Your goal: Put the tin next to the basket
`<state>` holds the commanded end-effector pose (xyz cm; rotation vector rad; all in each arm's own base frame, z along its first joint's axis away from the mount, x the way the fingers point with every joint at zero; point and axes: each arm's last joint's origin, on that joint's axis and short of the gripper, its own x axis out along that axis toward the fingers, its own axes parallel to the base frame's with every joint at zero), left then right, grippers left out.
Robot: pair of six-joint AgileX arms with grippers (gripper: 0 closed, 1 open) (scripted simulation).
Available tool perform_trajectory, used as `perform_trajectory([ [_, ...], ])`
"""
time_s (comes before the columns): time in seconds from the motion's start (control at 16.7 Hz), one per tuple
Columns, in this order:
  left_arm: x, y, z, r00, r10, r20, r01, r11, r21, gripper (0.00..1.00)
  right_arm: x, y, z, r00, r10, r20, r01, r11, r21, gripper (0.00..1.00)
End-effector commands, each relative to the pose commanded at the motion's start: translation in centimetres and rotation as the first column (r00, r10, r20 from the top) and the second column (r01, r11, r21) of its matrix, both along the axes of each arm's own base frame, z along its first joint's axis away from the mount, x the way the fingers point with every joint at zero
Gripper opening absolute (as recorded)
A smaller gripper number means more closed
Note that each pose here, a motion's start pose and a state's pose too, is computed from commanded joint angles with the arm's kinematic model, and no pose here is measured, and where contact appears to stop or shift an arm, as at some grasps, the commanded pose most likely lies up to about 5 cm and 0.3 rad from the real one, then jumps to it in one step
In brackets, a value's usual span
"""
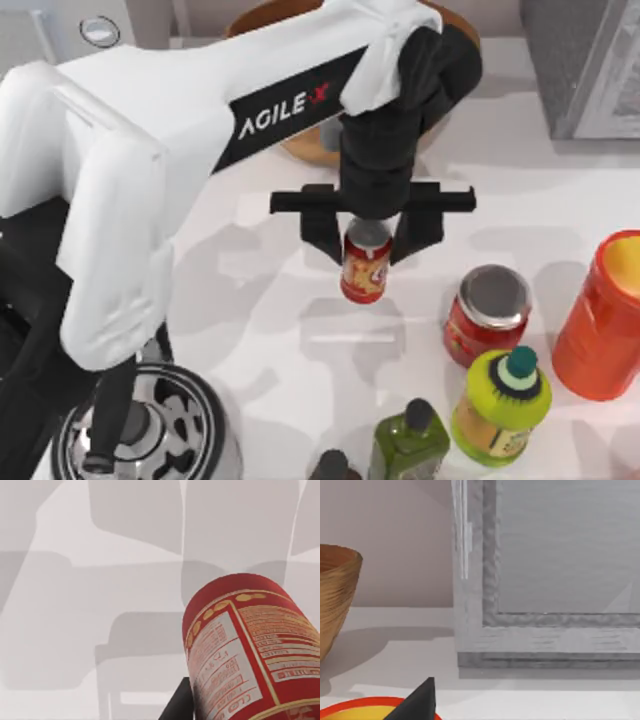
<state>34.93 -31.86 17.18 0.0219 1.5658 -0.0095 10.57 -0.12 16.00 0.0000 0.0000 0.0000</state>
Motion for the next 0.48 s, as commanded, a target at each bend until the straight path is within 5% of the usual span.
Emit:
perform_trajectory([
  [0.12,0.0,0.0,0.0,1.0,0.0,0.0,0.0,1.0,0.0,0.0,0.0,0.0,0.0,1.0,0.0,0.0,0.0,1.0,0.0,1.0],
  [0.48,0.0,0.0,0.0,1.0,0.0,0.0,0.0,1.0,0.0,0.45,0.0,0.0,0.0,1.0,0.0,0.0,0.0,1.0,0.0,1.0],
])
